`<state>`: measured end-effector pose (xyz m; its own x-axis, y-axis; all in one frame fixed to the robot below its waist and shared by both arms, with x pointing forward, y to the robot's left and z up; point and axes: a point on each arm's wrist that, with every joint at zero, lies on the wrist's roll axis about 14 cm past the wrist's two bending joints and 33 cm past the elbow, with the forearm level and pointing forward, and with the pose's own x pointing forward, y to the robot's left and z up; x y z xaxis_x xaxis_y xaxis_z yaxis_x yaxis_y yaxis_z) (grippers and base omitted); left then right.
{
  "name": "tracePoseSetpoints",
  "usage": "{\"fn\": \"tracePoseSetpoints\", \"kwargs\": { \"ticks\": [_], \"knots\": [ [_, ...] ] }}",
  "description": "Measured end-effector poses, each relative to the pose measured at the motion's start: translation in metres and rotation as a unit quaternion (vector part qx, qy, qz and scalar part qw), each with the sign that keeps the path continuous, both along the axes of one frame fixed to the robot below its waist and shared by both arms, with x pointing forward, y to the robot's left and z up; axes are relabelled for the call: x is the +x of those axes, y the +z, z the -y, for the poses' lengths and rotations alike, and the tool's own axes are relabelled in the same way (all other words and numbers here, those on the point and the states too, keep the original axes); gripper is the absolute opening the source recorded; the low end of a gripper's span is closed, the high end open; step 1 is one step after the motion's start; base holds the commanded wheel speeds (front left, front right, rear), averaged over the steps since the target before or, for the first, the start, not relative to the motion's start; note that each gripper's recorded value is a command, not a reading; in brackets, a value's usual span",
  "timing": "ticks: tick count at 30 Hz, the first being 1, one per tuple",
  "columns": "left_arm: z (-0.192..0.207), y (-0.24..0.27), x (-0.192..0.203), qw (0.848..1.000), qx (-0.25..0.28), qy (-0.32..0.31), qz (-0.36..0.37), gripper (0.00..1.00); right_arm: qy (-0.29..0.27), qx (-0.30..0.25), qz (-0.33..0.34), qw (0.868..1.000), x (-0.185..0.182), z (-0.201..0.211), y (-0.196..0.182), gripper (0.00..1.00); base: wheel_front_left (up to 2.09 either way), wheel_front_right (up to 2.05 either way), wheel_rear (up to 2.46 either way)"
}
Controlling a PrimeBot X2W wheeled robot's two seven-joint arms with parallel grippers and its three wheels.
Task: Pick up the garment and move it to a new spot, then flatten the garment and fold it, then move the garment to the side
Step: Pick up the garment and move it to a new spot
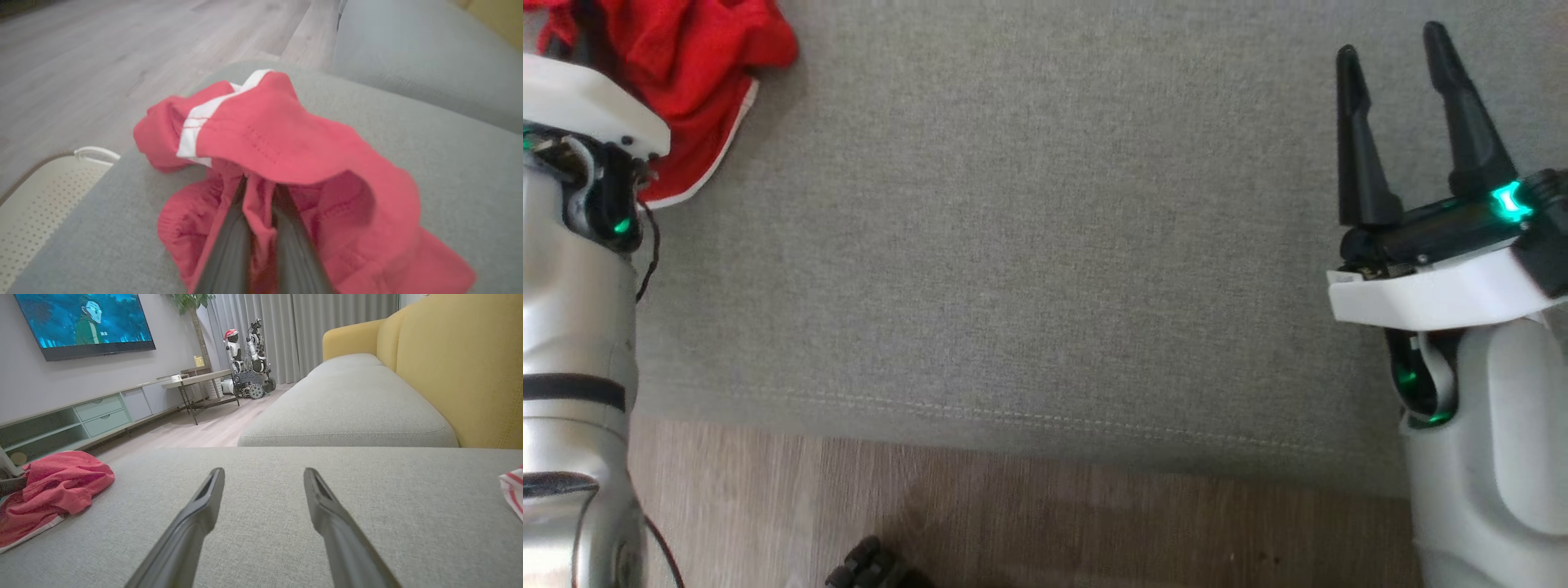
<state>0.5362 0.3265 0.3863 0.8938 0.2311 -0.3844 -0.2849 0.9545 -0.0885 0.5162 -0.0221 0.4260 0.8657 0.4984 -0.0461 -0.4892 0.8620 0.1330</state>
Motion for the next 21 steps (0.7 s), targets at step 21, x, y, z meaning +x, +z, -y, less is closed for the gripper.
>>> {"fn": "tracePoseSetpoints", "kwargs": {
  "ticks": [21],
  "knots": [
    [0.023,0.215,-0.051,0.945,0.052,-0.058,0.317,0.0,-0.021,0.026,0.078,0.996,-0.049,0.01,0.091,1.0,0.0,0.0,0.0]
  ]
}}
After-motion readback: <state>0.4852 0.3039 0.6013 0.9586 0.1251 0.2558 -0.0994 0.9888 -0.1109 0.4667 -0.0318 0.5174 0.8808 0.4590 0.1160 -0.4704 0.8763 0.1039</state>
